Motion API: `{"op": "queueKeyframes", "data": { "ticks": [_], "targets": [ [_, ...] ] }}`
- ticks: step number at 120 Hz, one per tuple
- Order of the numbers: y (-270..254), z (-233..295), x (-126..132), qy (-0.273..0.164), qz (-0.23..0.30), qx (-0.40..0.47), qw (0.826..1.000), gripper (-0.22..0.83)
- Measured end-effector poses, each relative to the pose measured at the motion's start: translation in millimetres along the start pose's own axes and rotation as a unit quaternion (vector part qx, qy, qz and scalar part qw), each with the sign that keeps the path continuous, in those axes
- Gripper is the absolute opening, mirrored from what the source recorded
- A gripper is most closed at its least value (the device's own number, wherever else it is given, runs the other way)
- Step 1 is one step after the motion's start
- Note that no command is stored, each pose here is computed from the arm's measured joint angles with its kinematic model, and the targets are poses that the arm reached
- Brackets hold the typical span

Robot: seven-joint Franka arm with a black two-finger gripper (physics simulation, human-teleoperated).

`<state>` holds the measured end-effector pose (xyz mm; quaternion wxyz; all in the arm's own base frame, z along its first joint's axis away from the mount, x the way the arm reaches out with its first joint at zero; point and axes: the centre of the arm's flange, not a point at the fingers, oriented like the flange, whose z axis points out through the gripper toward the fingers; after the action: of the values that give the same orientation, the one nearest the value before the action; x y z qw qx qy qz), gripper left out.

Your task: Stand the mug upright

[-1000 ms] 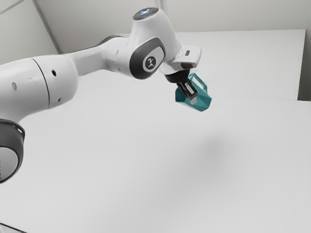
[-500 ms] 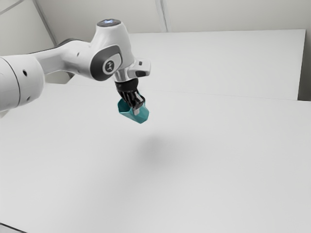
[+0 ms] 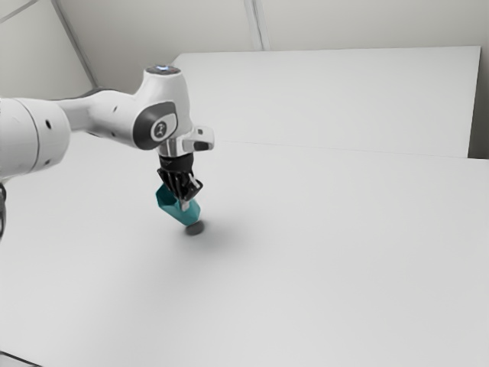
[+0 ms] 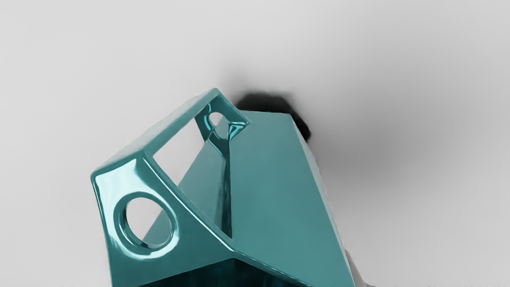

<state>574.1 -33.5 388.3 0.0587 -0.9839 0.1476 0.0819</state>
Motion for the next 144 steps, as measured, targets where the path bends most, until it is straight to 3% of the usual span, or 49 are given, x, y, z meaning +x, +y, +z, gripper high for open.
{"op": "queueKeyframes", "data": {
  "ticks": [63, 84, 98, 120, 144],
  "targets": [
    [-14, 56, -11, -0.087, -0.001, -0.003, 0.996, -0.17],
    [-14, 57, -12, -0.093, 0.003, -0.007, 0.996, 0.21],
    [-14, 51, -14, -0.089, 0.005, -0.006, 0.996, 0.38],
    [-7, -1, -20, -0.043, 0.011, 0.007, 0.999, 0.52],
    [-13, -102, -23, 0.056, -0.004, 0.025, 0.998, 0.58]
  ]
}}
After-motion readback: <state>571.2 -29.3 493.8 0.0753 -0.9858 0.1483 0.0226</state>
